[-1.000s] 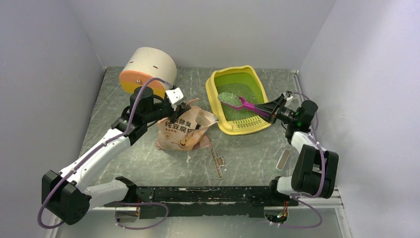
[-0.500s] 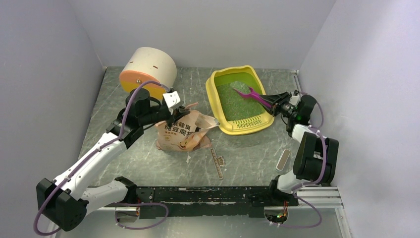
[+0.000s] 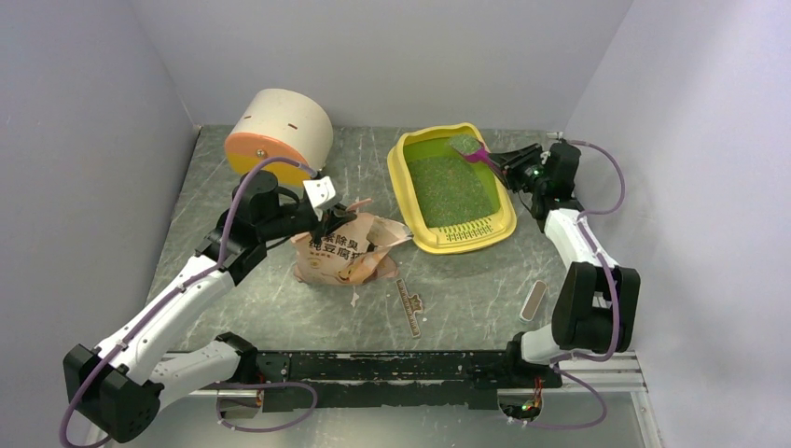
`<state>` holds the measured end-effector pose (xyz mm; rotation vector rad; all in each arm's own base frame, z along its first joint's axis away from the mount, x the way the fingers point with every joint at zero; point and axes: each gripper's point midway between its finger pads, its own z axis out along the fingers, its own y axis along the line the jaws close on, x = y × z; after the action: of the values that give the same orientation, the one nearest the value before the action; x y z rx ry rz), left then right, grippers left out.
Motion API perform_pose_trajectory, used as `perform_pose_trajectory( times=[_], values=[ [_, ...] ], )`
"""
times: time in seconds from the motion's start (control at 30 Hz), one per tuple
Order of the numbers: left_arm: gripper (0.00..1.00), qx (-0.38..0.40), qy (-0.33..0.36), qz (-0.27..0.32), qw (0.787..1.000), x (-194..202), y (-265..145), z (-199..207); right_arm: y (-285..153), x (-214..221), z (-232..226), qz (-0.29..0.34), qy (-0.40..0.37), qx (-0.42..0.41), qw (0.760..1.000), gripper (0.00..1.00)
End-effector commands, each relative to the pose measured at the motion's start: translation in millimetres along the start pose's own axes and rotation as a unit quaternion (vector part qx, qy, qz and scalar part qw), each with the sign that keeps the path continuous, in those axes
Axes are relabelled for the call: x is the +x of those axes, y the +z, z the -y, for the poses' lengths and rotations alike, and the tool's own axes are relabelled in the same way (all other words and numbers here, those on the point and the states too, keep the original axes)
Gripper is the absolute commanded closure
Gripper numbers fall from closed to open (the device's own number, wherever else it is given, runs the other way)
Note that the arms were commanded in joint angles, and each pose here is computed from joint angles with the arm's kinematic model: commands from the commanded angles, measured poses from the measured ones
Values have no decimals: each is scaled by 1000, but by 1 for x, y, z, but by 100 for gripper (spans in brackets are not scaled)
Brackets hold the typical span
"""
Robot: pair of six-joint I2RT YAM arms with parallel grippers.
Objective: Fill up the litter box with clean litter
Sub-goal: Pour the cat litter into the litter box.
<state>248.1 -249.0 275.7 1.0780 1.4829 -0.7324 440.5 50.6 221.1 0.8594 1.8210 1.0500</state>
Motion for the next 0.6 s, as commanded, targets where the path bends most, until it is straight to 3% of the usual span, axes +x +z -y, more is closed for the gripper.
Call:
perform_pose_trajectory(
  times=[0.0, 0.57],
  values=[
    [95, 16, 13, 20, 1000, -18, -6, 9, 10, -11, 1, 40, -39, 39, 998, 100],
    [95, 20, 12, 21, 1000, -16, -7, 11, -37, 1, 21, 75, -48, 74, 993, 100]
  ],
)
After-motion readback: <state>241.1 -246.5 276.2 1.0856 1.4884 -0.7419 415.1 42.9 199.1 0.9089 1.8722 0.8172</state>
